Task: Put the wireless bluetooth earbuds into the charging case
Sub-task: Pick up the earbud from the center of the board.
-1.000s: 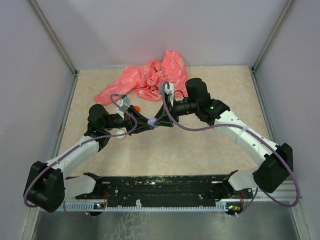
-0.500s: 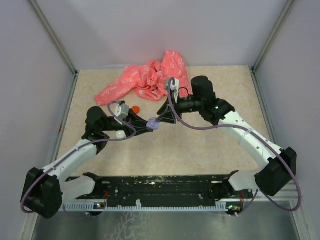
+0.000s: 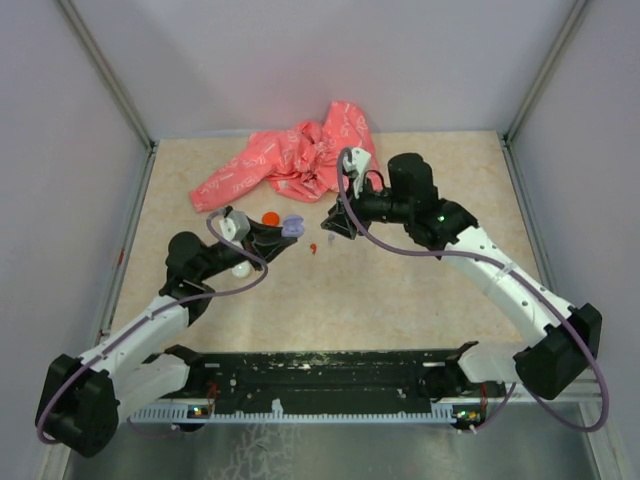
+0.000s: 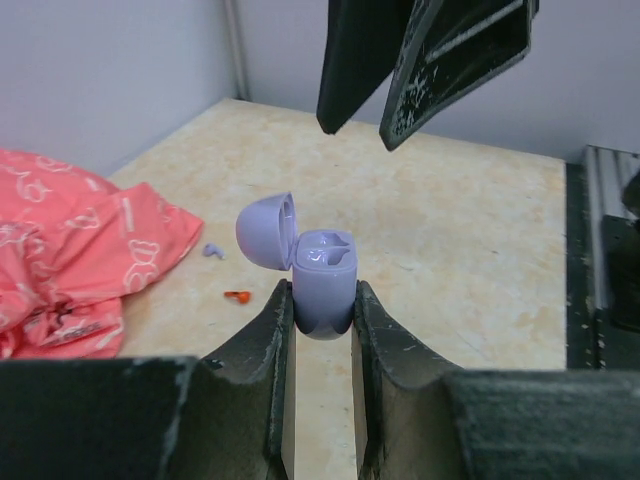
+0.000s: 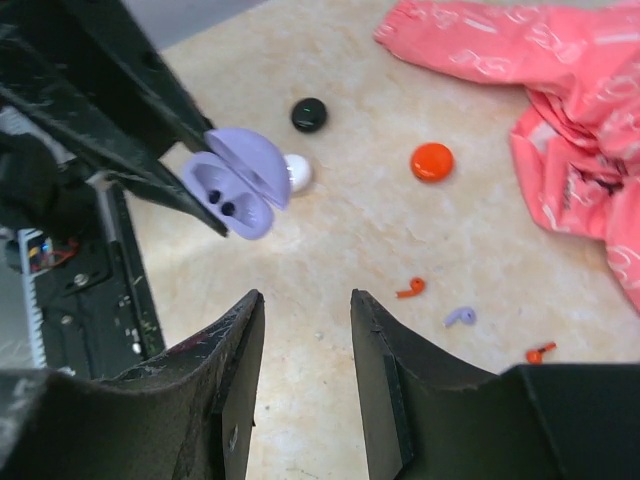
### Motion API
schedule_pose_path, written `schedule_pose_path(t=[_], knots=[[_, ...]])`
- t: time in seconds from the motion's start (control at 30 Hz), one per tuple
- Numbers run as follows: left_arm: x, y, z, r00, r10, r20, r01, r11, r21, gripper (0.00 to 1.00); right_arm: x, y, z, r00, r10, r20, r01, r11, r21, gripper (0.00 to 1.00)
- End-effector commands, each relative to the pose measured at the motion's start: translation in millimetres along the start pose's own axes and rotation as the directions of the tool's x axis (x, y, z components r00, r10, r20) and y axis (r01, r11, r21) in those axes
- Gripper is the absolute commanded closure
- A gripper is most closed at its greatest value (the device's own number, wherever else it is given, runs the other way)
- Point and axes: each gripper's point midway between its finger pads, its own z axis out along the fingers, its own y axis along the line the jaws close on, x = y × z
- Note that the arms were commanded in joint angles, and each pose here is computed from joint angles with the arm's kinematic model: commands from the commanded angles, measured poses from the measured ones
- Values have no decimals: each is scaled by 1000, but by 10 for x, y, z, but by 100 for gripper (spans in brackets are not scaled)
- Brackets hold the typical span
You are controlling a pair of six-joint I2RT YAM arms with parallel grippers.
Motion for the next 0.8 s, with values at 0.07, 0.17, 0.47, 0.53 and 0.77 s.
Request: schedule_pose_path(t=[0.07, 0.17, 0.47, 0.53, 0.77], knots=[[-44, 329, -80, 998, 55, 15, -50, 977, -208, 100, 445, -633, 146, 982, 151, -112, -112, 948, 298, 60], [-27, 431, -134, 998, 53, -15, -55, 961, -273, 100, 664, -868, 241, 963, 227, -143, -153, 904, 400, 60], [-11, 545, -195, 998, 48, -46, -61, 938, -341, 100, 1286, -1385, 601, 898, 399, -185, -226, 779, 585, 59], [1, 535, -180, 998, 44, -54, -59, 942, -330, 100, 1383, -1447, 698, 888, 423, -178, -245, 765, 596, 59], [14, 498, -156, 998, 35, -60, -52, 951, -304, 100, 1545, -1809, 788, 885, 442, -148, -243, 709, 662, 61]])
